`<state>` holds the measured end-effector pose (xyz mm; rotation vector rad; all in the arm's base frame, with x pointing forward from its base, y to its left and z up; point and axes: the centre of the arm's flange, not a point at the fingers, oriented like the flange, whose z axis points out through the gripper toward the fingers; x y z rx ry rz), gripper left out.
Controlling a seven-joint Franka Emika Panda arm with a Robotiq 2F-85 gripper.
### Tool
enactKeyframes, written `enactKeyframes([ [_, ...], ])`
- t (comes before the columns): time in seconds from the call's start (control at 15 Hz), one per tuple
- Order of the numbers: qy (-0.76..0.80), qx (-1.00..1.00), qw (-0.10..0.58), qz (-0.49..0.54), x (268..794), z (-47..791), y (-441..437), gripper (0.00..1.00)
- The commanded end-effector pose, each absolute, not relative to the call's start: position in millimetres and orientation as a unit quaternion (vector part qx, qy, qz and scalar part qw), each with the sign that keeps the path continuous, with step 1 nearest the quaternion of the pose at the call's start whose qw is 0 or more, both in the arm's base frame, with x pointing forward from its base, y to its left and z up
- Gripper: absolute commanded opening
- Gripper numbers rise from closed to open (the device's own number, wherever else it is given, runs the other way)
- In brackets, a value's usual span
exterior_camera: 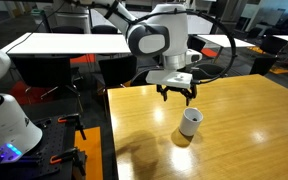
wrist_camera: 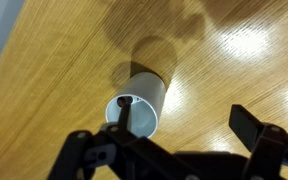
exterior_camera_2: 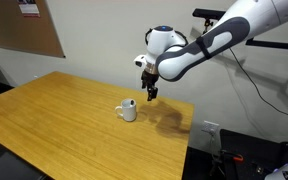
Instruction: Take the marker out of the white cup and place it on the table
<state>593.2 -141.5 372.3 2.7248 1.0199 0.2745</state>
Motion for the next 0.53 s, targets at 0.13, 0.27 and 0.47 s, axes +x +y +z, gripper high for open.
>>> enactKeyframes([
  [0.13, 0.369, 0.921, 0.095, 0.084, 621, 374, -152, 1.00],
  [0.27, 0.361, 0.923, 0.105, 0.086, 609, 368, -145, 1.00],
  [0.47, 0.358, 0.924, 0.101, 0.085, 613, 369, -146, 1.00],
])
